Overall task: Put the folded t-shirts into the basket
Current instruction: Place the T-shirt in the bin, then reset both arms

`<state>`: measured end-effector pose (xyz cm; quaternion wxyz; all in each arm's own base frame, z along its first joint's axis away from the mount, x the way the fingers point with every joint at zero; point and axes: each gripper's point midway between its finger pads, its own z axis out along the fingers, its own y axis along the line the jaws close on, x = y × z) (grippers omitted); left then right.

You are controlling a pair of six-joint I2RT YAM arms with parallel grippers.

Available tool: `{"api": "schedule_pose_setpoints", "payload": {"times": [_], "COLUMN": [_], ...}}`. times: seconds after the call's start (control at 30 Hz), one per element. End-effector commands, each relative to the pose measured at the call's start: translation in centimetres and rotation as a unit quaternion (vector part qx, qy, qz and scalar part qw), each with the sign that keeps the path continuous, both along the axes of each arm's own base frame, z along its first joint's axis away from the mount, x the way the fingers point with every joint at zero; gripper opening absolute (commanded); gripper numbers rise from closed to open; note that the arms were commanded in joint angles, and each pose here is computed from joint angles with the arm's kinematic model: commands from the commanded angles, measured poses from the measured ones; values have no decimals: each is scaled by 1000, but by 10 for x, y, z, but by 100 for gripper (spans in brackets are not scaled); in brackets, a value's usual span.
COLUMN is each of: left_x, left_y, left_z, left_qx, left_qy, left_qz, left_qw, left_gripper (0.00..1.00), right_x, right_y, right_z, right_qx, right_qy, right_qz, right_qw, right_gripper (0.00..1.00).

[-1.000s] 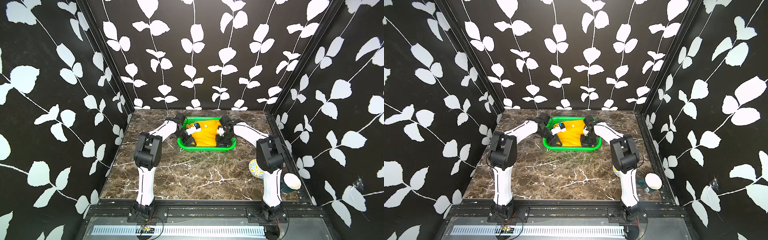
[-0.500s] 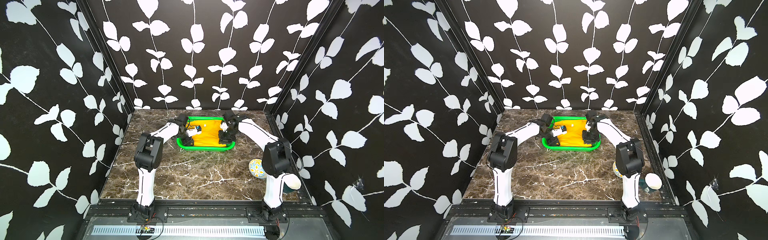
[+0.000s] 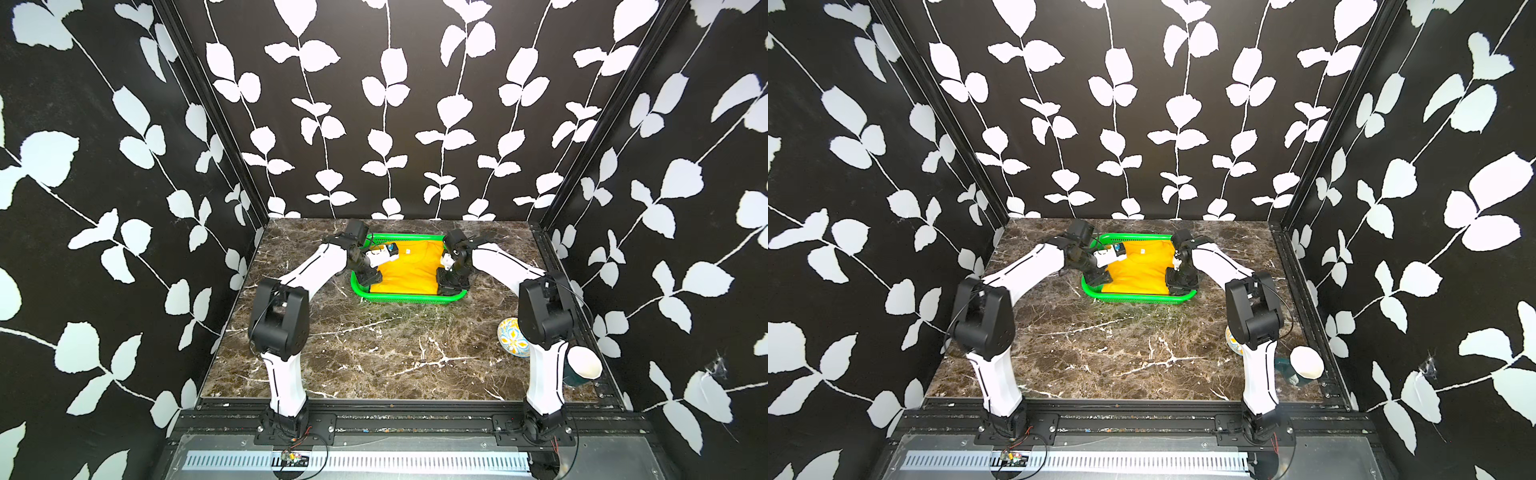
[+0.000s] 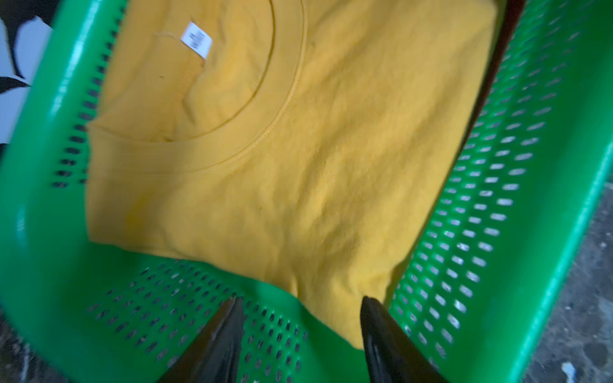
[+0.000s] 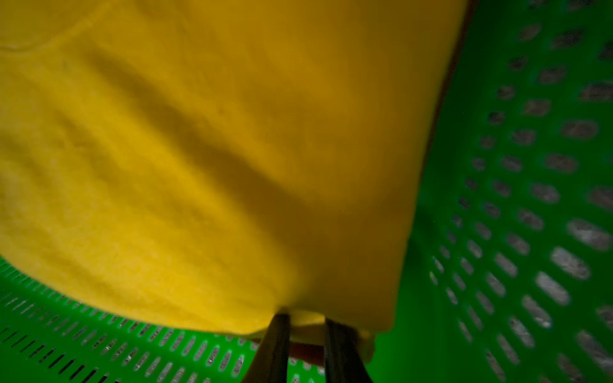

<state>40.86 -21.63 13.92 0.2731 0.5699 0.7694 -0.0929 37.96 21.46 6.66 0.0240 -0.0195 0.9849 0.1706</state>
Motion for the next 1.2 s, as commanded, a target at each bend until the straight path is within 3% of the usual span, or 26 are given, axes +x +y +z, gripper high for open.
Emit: {"api": "schedule_pose_setpoints", "payload": {"times": [0.0, 0.1, 0.2, 0.23, 0.27, 0.3, 0.37, 0.5, 0.57, 0.63, 0.73, 0.83, 0.97, 1.07, 1.17], "left_x": [-18, -23, -23, -21, -18, -16, -17, -22, -28, -31, -32, -33, -34, -24, -16], "left_y": [8, 22, 48, 59, 71, 85, 111, 176, 197, 201, 202, 198, 194, 199, 196], "left_z": [49, 79, 99, 104, 107, 112, 115, 114, 100, 81, 54, 24, -10, -16, -30], "left_qx": [-49, -84, -118, -128, -134, -141, -154, -185, -190, -198, -199, -200, -203, -212, -211], "left_qy": [-10, -29, -60, -78, -94, -114, -146, -213, -229, -233, -237, -234, -249, -258, -269], "left_qz": [15, 49, 115, 144, 174, 208, 263, 422, 466, 467, 466, 452, 433, 452, 451], "left_qw": [999, 995, 984, 978, 971, 961, 941, 861, 833, 830, 829, 837, 842, 827, 824], "left_gripper": [60, 63, 68, 70, 74, 81, 96, 99, 99, 99, 99, 99, 99, 99, 99], "right_x": [0, 2, 5, 5, 3, -1, -9, -36, -49, -57, -64, -62, -53, -43, -33], "right_y": [-3, -7, -18, -22, -28, -33, -47, -86, -110, -134, -157, -174, -173, -185, -190], "right_z": [6, 37, 86, 105, 121, 139, 174, 198, 195, 195, 179, 154, 114, 88, 74], "right_qx": [2, 7, 4, 8, 8, 11, 8, -47, -99, -136, -169, -190, -211, -202, -192], "right_qy": [-10, -54, -149, -187, -219, -255, -329, -443, -496, -543, -576, -557, -552, -550, -554], "right_qz": [-12, -12, -17, -20, -24, -25, -24, -19, -12, -39, -62, -71, -17, -39, -37], "right_qw": [1000, 998, 989, 982, 975, 967, 944, 895, 863, 827, 798, 806, 807, 809, 809], "right_gripper": [23, 26, 34, 49, 89, 97, 99, 99, 98, 99, 99, 99, 99, 99, 99]}}
